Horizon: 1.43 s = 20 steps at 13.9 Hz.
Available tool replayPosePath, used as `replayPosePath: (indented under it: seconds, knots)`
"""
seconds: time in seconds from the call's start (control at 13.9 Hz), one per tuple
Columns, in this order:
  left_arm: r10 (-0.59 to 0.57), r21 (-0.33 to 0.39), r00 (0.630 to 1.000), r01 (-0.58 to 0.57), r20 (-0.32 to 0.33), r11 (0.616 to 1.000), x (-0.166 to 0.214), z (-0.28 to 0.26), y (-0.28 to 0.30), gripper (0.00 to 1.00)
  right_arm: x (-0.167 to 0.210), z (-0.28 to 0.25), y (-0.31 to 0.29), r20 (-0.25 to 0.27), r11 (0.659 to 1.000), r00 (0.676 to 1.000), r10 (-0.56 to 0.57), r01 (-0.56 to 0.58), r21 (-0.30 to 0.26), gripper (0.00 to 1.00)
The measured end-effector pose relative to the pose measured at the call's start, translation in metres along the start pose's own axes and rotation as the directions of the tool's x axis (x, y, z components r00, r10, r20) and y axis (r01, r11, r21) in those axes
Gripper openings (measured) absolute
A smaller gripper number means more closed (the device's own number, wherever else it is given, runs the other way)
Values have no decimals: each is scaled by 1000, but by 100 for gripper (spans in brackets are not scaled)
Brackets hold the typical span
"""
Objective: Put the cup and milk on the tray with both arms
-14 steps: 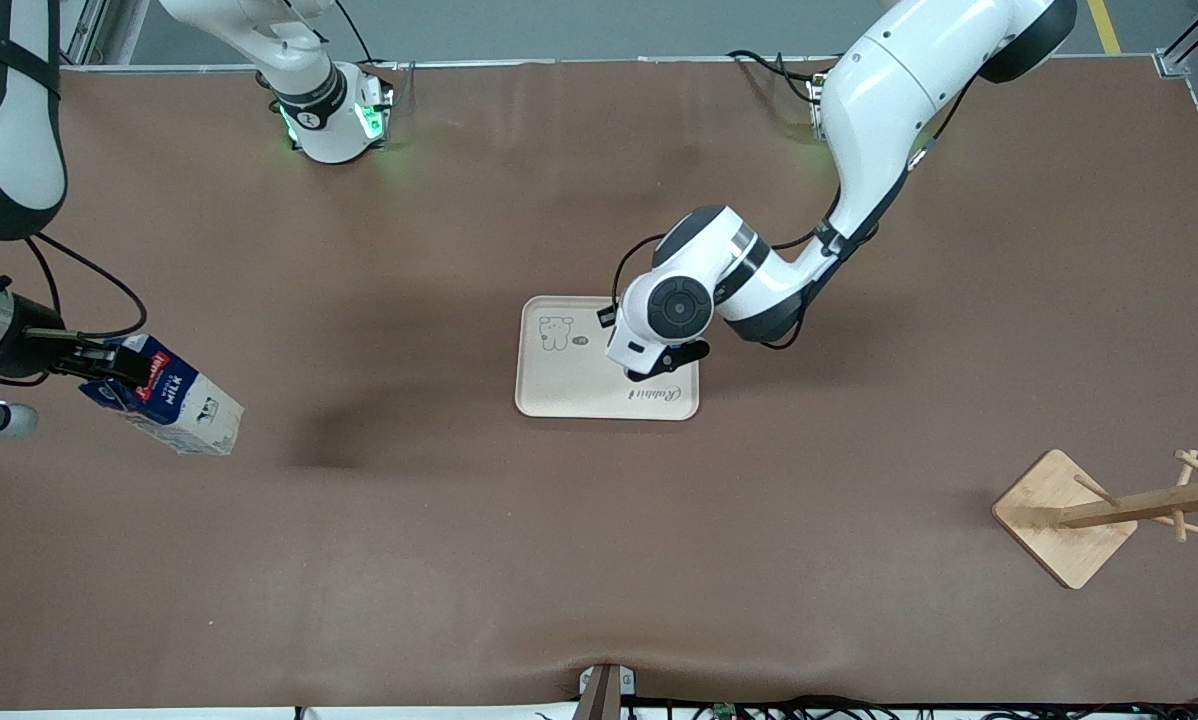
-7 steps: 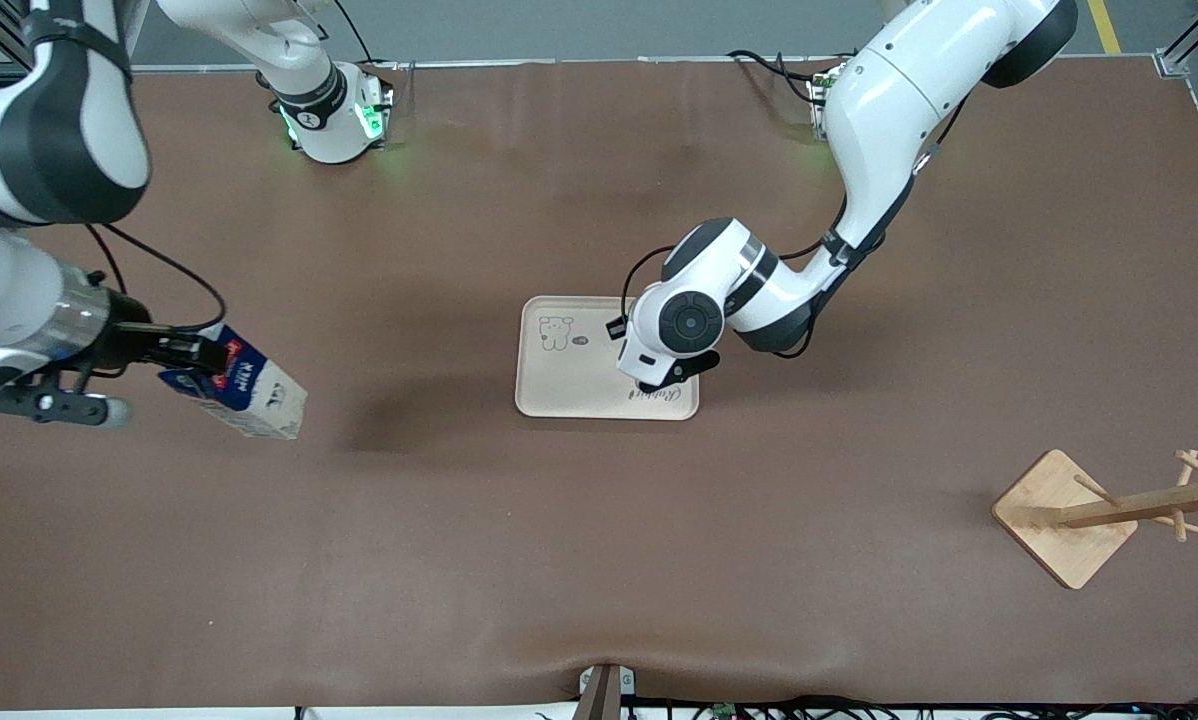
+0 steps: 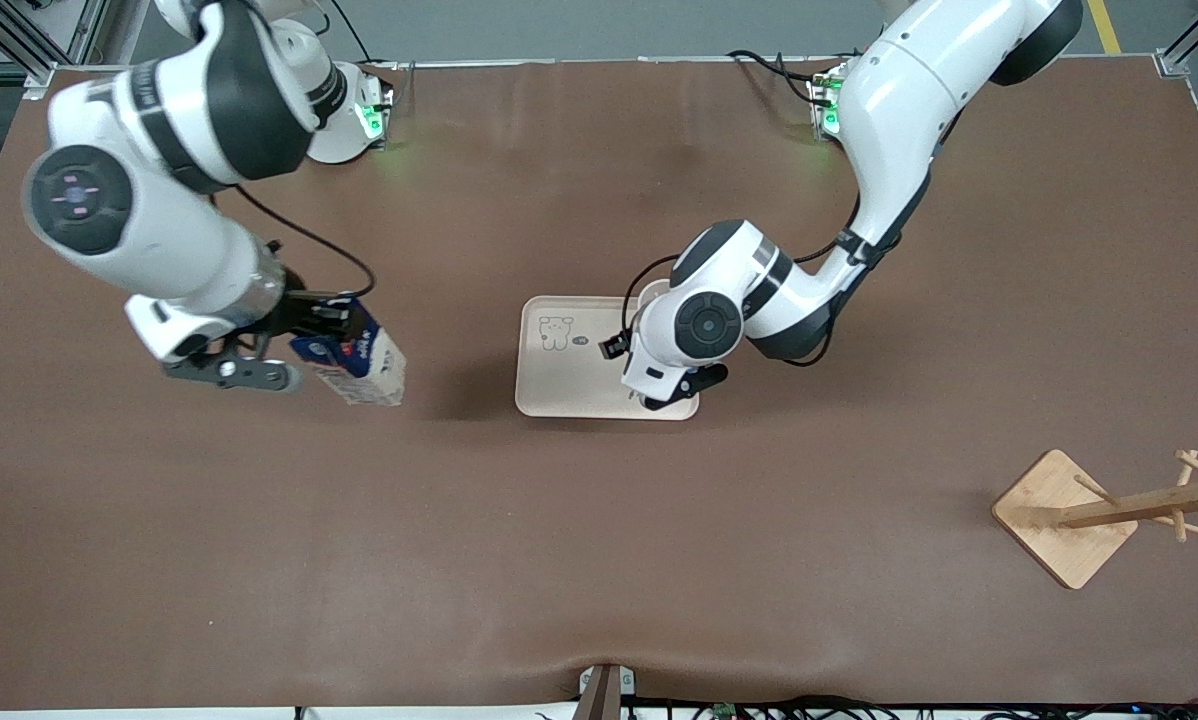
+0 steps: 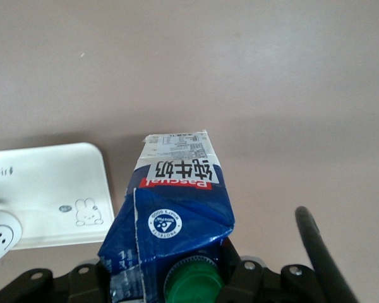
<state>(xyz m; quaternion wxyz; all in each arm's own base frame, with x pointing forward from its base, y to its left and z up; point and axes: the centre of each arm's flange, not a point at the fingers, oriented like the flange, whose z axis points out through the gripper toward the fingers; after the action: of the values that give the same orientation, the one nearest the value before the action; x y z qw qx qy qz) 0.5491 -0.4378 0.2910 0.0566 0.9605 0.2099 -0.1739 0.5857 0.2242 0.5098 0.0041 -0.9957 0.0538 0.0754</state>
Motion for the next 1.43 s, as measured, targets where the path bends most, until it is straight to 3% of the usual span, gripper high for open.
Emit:
replayPosePath:
  seconds: [0.22, 0.36, 0.79, 1.22, 1.43]
  knots:
    - [-33, 0, 994, 34, -101, 999, 30, -72, -26, 100, -13, 27, -45, 83, 998, 997, 3, -9, 67, 57]
    - [-57, -5, 986, 57, -154, 998, 52, -120, -56, 100, -16, 46, -67, 119, 996, 993, 28, -38, 81, 57]
    - [9, 105, 954, 23, -299, 994, 90, -230, -155, 100, -40, 92, -145, 92, 990, 988, 126, -132, 57, 57]
    - [64, 131, 928, -17, -366, 991, 95, -314, -234, 100, -55, 155, -183, 130, 996, 987, 91, -90, -14, 57]
    - [116, 160, 916, -57, -383, 985, 88, -345, -266, 100, -66, 166, -202, 115, 998, 991, 63, -63, -11, 57]
